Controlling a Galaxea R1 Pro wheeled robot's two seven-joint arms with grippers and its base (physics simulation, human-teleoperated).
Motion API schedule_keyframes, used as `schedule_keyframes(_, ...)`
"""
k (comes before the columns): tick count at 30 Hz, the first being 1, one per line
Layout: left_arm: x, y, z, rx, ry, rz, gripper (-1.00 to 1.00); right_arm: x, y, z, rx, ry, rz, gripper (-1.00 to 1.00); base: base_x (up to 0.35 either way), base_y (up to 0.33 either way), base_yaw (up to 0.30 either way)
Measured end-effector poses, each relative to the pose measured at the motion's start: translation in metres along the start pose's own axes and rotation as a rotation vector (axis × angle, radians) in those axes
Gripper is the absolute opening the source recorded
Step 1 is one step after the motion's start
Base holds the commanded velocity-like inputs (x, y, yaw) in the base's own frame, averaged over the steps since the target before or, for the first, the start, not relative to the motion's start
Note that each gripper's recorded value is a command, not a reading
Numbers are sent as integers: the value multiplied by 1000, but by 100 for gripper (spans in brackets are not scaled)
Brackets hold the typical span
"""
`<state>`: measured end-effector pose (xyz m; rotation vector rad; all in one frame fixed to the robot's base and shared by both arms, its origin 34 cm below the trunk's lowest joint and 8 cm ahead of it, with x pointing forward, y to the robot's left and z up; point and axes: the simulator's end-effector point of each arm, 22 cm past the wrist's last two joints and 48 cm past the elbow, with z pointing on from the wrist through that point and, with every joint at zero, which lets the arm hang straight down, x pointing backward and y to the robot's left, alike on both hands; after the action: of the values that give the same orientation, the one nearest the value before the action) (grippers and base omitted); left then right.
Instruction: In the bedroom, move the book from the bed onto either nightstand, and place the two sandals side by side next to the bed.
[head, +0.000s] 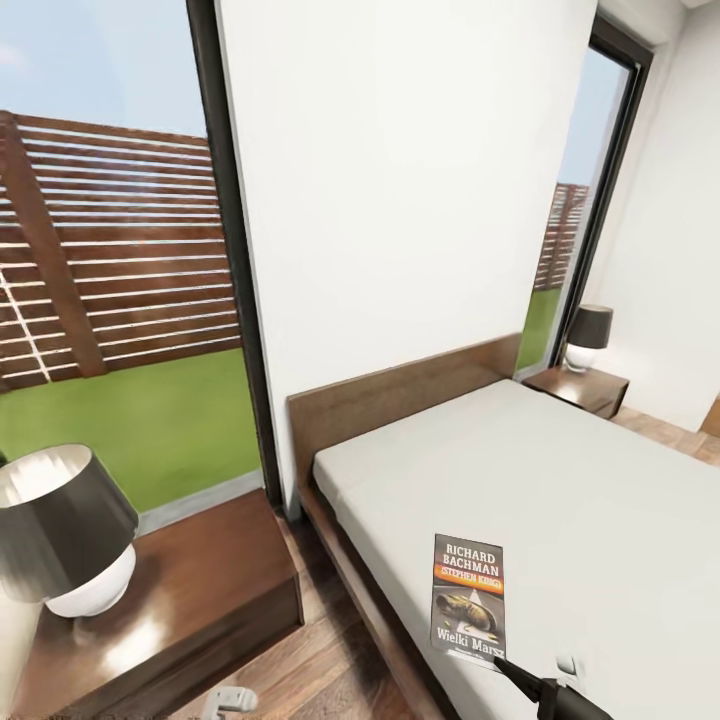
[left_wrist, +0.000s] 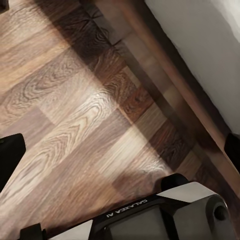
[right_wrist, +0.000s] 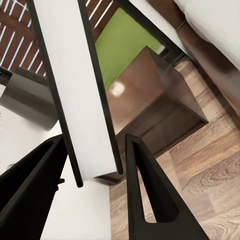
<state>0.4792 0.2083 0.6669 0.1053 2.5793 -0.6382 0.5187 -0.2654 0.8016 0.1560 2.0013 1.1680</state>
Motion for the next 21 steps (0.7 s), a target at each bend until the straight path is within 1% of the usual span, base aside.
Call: schedule_keyframes(21,0,0,0,-1,0,0,100,0,0,0,0,-1,-1,-100,0,0,163)
